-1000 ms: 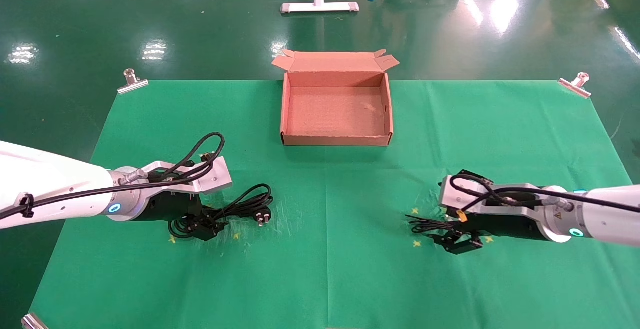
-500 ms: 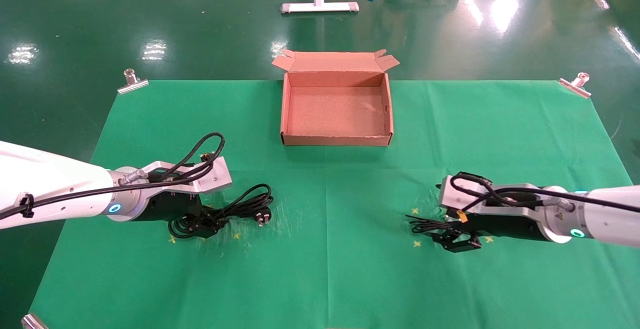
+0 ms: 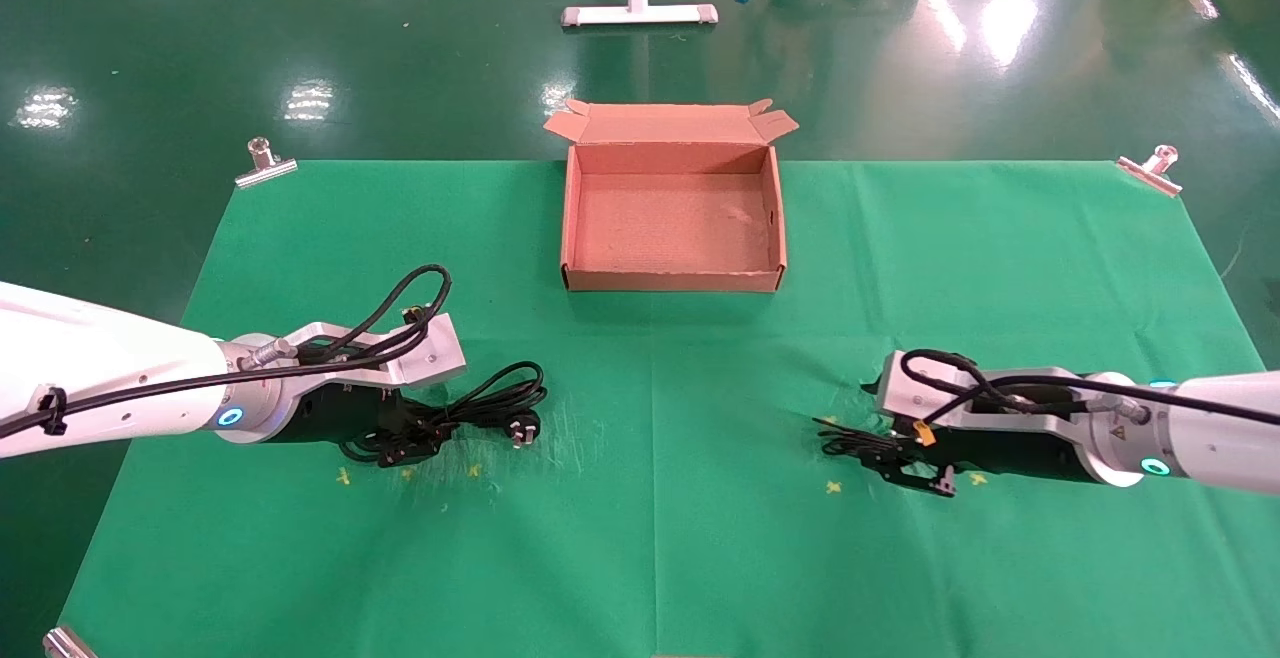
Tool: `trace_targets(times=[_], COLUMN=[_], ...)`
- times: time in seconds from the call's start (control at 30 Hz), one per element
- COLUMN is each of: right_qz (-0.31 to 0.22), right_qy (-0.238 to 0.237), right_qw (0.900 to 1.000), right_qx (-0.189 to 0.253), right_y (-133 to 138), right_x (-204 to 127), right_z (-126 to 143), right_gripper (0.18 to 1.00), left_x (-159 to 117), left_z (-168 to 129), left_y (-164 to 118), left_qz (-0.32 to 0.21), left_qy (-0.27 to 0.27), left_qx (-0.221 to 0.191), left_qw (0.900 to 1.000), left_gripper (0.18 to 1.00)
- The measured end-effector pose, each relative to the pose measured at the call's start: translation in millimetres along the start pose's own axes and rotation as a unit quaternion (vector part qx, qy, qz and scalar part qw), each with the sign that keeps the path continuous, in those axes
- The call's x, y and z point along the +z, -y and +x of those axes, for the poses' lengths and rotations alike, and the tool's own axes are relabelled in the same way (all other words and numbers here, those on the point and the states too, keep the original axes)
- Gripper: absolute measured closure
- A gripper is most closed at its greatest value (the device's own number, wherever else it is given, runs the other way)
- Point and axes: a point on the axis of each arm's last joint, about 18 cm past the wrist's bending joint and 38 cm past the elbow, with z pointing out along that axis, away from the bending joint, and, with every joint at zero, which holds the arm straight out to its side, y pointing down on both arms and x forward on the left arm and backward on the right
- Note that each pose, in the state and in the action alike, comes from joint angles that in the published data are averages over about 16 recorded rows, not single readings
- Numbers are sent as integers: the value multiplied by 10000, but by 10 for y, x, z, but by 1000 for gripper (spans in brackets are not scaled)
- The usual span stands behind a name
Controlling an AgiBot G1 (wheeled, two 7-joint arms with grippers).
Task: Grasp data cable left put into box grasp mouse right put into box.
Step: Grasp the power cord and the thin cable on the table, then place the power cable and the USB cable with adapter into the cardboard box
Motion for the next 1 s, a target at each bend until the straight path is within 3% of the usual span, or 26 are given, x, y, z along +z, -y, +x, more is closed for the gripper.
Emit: trace_targets(times=[0.4,0.7,1.0], right_qz=[3,59,287], right_qy=[3,-45,-324], right_qw=[10000,10000,9990], right_qx=[-1,16,97], right_y=[0,21,107], right_x=[-2,-53,-285], right_z=[-2,39,246], right_gripper=[752,892,961], left_x=[1,-101,-482], left_z=[-3,-79,-301], left_y=[0,27,271], left_qz=[-1,123,692], left_qy=[2,-19,-58], left_qx=[-1,-24,119], left_qw=[10000,9999,9975], left_gripper=[818,901,918])
